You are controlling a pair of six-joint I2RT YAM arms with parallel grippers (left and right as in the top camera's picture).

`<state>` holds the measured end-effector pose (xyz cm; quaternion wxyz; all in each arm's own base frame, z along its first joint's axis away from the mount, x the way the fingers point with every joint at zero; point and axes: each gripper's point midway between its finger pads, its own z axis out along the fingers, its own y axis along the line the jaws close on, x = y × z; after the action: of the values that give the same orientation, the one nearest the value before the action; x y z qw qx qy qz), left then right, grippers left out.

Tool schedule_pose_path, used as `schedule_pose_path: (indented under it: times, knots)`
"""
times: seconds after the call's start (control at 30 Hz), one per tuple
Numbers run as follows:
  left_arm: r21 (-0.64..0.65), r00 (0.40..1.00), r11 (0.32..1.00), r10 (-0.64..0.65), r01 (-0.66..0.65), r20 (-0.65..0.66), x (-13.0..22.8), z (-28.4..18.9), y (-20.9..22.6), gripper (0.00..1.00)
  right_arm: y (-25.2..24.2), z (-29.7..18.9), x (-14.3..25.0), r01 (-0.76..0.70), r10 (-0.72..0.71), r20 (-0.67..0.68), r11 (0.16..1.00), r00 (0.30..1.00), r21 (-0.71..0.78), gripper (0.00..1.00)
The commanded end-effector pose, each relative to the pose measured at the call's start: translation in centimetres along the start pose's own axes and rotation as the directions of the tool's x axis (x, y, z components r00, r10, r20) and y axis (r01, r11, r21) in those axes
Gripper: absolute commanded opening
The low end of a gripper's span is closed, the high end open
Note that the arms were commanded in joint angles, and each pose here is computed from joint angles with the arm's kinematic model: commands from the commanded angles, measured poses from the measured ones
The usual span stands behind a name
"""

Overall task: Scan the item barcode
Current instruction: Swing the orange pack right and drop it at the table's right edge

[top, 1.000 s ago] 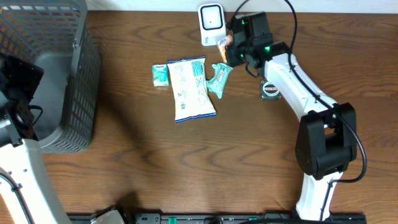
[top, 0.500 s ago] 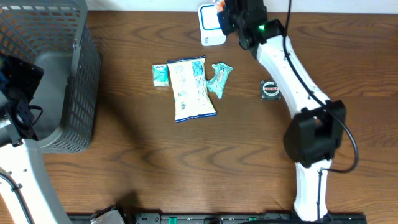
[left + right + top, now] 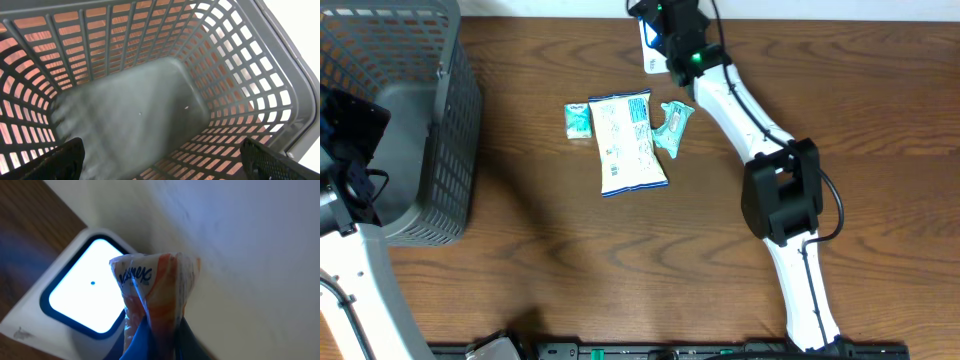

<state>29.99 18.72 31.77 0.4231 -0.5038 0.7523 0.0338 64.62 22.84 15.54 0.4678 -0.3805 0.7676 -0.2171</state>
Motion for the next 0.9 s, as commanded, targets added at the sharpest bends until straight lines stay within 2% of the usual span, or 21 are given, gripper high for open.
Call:
schedule_pose_path:
  times: [0.0,0.13,0.27,0.73,0.8,0.87]
  knots:
    - [-0.010,1.000,1.000,-0.010,0.010,0.005,-0.2,0.1,0.2,0.98,0.2,-0.8,-1.7,0.149,-0.149,0.000,0.988,0.989,0.046,0.01]
    - [-0.010,1.000,1.000,-0.010,0.010,0.005,-0.2,0.1,0.2,0.98,1.8,-0.3,-1.3,0.296,-0.295,-0.028,0.955,0.955,0.037,0.01]
    - [-0.010,1.000,1.000,-0.010,0.010,0.005,-0.2,0.1,0.2,0.98,3.1,0.9,0.4,0.336,-0.333,-0.077,0.941,0.940,0.027,0.01]
    - [-0.009,1.000,1.000,-0.010,0.010,0.006,-0.2,0.1,0.2,0.98,2.3,0.9,0.3,0.319,-0.312,-0.093,0.945,0.946,0.074,0.01]
    - [-0.010,1.000,1.000,-0.010,0.010,0.005,-0.2,0.1,0.2,0.98,1.4,0.8,-0.1,0.271,-0.261,-0.094,0.955,0.961,0.121,0.01]
    - [-0.010,1.000,1.000,-0.010,0.010,0.005,-0.2,0.1,0.2,0.98,-1.3,0.4,-0.2,0.177,-0.153,-0.114,0.952,0.982,0.248,0.01]
